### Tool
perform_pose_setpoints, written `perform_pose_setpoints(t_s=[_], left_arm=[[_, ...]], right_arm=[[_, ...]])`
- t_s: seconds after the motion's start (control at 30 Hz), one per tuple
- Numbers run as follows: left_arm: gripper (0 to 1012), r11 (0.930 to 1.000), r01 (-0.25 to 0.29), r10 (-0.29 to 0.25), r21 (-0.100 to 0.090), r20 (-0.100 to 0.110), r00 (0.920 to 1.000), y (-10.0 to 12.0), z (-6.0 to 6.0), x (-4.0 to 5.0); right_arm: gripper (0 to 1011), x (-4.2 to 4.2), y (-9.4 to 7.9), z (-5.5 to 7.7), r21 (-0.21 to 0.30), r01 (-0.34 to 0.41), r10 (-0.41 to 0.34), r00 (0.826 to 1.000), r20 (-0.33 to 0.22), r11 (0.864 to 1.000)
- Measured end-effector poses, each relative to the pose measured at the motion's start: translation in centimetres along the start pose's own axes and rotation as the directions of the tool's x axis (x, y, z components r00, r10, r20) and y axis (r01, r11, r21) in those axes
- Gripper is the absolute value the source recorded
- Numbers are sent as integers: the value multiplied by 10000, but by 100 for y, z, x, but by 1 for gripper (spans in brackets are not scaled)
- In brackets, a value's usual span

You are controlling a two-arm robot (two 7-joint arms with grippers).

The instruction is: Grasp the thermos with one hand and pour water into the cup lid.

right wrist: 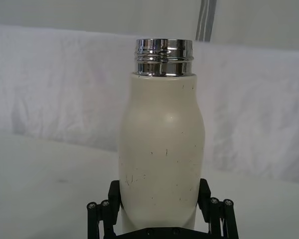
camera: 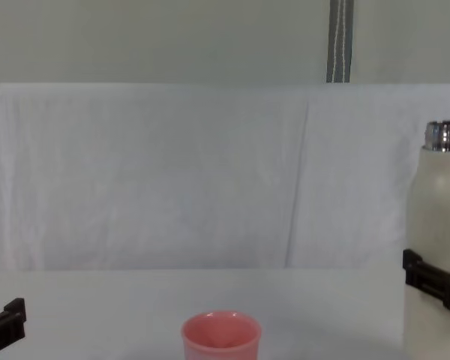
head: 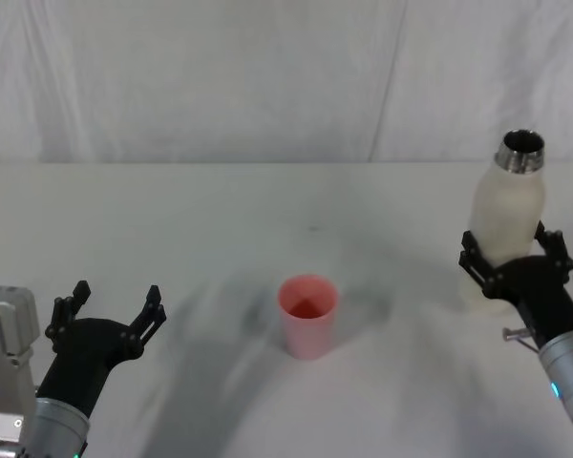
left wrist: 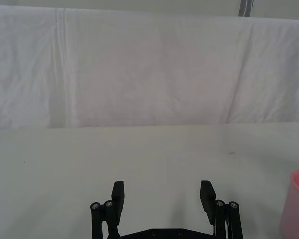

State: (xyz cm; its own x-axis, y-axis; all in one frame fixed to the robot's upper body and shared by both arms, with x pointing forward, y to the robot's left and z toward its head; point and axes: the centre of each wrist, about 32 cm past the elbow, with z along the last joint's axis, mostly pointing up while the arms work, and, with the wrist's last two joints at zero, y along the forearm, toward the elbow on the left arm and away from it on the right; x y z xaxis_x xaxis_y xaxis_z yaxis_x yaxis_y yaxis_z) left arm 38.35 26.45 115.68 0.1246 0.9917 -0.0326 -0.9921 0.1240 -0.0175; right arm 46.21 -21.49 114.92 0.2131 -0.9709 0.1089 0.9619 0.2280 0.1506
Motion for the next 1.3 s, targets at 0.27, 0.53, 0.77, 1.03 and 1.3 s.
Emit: perform_pose_setpoints(t_s=[0.27,0.53,0.77,1.03,1.3], left_arm=[[1001,10000,0,0,0,0,10000,0,0,0],[1001,10000,0,0,0,0,10000,0,0,0],[1001,10000,-1,1,0,0,10000,0,0,0],[1001,10000,-1,1,0,-1,10000,0,0,0],[1001,10000,0,0,0,0,10000,0,0,0]], right_arm=[[950,64,86,195,117,-124,115,9969,782,9999],[950,46,138,363,238,-675,614,9780,1996,9974],[950,9,150,443,274,-1063,957,9611,2592,9940],[950,7,133,464,237,-1257,1112,9390,3254,9918],[950,-15,117,474,44,-1689,1490,8810,4491,9856]])
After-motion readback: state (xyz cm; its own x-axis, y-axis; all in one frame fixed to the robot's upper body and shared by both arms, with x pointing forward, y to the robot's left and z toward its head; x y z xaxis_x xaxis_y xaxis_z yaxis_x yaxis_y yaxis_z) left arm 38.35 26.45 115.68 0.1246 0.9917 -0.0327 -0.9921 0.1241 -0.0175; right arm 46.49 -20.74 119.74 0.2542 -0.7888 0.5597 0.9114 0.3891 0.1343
